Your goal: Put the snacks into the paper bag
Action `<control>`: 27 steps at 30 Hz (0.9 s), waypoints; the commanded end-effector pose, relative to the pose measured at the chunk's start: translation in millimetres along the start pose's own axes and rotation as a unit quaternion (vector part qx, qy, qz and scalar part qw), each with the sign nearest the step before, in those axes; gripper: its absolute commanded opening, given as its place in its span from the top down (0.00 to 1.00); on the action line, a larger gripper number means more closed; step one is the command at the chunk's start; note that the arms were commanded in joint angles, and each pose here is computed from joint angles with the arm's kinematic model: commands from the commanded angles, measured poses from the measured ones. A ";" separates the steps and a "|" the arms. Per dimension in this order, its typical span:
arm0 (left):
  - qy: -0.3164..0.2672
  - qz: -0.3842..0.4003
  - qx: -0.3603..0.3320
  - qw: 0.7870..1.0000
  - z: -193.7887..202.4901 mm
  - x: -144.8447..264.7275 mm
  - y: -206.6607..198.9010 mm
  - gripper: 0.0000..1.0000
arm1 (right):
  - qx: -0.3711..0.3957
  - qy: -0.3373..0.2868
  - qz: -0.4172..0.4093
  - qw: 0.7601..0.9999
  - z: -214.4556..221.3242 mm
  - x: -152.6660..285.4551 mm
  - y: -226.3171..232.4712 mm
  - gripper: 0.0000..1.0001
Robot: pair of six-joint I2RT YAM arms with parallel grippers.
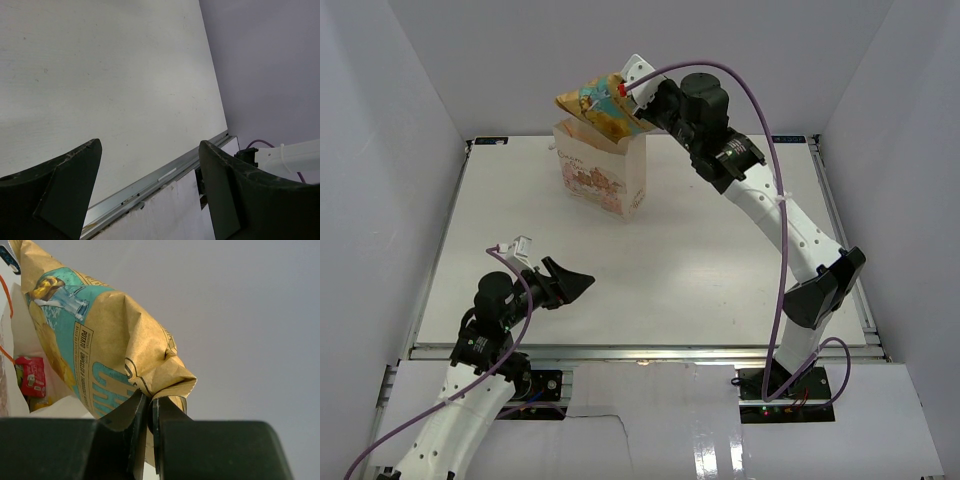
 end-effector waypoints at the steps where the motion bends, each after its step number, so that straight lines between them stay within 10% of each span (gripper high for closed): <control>1: 0.004 0.001 -0.008 1.000 1.4 -0.7 1.2 0.11 | 0.040 -0.027 0.045 0.998 -24.0 12.6 -17.7 0.92; 27: -0.003 0.011 -0.013 1.000 -0.4 4.6 -3.9 0.11 | 0.183 0.001 0.077 0.980 -35.5 -24.9 11.0 0.92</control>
Point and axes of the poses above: each gripper's point midway between its finger pads, its own x axis back along the fingers, its own y axis along the line the jaws close on, z = x × y, the point moved 10 cm from there along x, back along the fingers
